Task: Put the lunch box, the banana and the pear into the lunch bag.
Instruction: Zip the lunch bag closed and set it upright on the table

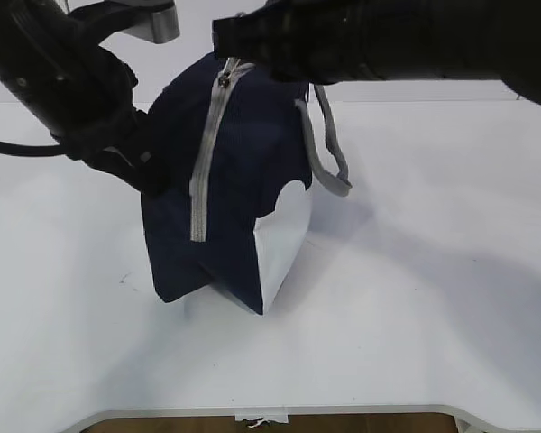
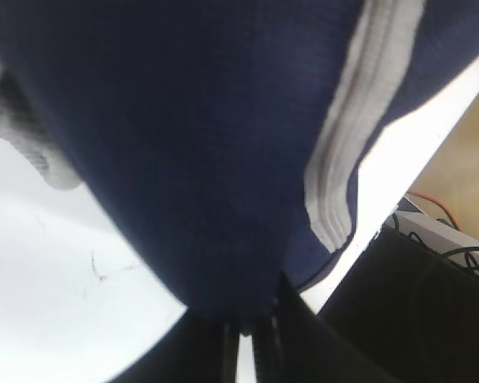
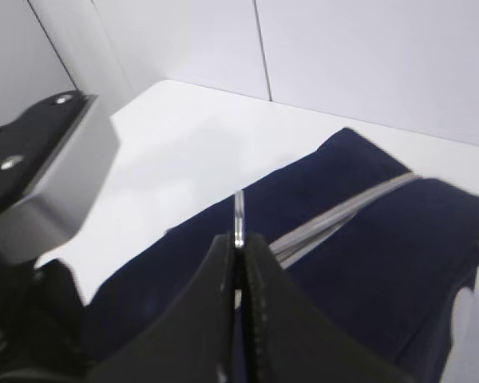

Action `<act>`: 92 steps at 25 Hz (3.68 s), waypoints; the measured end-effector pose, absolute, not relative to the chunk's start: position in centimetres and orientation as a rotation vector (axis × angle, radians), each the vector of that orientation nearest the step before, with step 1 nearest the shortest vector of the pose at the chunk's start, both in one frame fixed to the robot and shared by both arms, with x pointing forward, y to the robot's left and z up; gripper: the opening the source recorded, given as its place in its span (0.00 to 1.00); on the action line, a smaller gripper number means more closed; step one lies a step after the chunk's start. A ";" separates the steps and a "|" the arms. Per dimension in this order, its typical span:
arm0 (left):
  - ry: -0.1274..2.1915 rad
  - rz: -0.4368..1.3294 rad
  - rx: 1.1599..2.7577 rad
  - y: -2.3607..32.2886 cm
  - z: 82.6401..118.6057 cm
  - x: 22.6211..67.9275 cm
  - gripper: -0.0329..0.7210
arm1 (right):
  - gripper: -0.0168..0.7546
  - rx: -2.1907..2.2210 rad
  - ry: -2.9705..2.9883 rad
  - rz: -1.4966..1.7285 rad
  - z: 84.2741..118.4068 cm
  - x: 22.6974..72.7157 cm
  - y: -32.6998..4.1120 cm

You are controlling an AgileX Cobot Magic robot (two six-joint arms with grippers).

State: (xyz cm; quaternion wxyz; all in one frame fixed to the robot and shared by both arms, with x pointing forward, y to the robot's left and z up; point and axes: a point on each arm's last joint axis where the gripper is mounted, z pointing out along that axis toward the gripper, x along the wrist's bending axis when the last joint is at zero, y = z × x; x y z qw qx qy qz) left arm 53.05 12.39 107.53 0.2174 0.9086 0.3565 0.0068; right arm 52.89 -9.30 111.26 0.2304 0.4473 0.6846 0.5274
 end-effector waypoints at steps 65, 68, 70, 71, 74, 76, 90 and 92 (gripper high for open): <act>1.224 0.010 2.264 10.7 113.6 55.7 0.65 | 0.02 1.725 1.842 1.166 107.4 65.7 -10.1; 1.229 0.013 2.260 9.9 112.6 57.7 0.65 | 0.02 1.704 1.854 1.158 107.4 65.7 -10.1; 1.243 0.018 2.251 9.7 112.1 58.9 0.65 | 0.02 1.700 1.856 1.157 107.4 65.7 -10.1; 1.253 0.018 2.247 9.8 111.8 59.4 0.65 | 0.02 1.698 1.857 1.156 107.4 65.7 -10.1; 1.277 0.018 2.225 10.2 111.5 60.6 0.64 | 0.02 1.699 1.855 1.155 107.4 65.8 -10.2; 1.295 0.020 2.216 10.6 111.4 61.0 0.61 | 0.02 1.699 1.855 1.155 107.4 65.8 -10.2; 1.299 -0.049 2.224 10.5 111.4 60.6 0.27 | 0.02 1.701 1.853 1.154 107.4 65.8 -10.3; 1.281 -0.052 2.245 10.5 111.4 60.5 0.12 | 0.02 1.702 1.850 1.161 107.5 65.8 -10.3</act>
